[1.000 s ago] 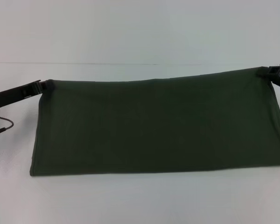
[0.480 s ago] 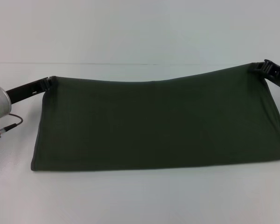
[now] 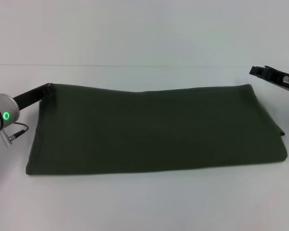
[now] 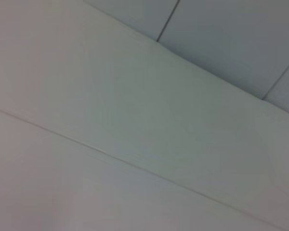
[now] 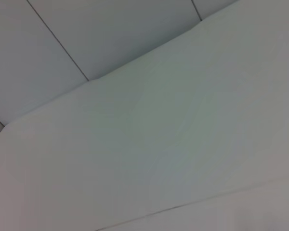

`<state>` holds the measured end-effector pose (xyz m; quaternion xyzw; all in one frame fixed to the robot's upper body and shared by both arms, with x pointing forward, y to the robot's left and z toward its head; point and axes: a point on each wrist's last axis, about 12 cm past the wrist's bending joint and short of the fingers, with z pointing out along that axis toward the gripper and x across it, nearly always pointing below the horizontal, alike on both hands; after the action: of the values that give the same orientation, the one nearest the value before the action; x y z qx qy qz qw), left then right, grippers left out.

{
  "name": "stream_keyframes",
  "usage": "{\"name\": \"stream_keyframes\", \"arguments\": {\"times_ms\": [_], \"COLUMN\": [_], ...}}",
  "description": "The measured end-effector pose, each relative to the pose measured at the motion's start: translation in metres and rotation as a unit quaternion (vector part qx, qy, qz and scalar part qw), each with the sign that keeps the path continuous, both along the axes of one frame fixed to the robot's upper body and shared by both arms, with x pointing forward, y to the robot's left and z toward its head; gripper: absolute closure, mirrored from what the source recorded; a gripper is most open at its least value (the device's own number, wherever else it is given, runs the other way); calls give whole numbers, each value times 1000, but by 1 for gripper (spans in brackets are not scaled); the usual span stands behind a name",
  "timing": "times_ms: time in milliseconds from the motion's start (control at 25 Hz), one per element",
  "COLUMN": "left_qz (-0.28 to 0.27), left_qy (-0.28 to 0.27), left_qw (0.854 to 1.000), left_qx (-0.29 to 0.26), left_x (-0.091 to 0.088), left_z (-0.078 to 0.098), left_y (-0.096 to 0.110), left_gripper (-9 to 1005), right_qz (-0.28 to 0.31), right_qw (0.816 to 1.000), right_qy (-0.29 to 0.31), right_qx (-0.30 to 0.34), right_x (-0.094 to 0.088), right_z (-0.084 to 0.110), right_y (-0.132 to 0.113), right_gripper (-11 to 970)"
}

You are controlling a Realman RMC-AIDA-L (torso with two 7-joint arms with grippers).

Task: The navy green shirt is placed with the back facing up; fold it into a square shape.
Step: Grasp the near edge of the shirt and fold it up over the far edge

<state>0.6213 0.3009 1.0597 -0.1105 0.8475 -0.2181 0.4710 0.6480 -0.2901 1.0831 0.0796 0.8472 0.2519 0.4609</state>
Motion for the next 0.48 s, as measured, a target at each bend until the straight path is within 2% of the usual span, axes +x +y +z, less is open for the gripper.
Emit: {"name": "stream_keyframes", "arguments": {"times_ms": [80,240,280,480], "left_qz": [14,7,6,9], "left_qy": [6,5,5,6], "left_qw": [1000,1000,1000,1000], "left_qx": [-4,6,8,5], "left_x": [-1,-2,-2,-4], "left_z": [-5,-8,-9,-11], "left_y": [-2,-4,-4,-4], "left_gripper": [958,956,911,706], "right_qz": [0,-5,-6,4], "right_qw": [1000,1000,1000,999], "right_qy": [-3,-2,-2,-13], "right_qx": [0,8,13,38], "right_x": [-1,-4,-5,-15], "right_z": [0,-2,-3,-6], "right_y": [-1,-5,-6,-7], "right_gripper": [807,710,686,439]}}
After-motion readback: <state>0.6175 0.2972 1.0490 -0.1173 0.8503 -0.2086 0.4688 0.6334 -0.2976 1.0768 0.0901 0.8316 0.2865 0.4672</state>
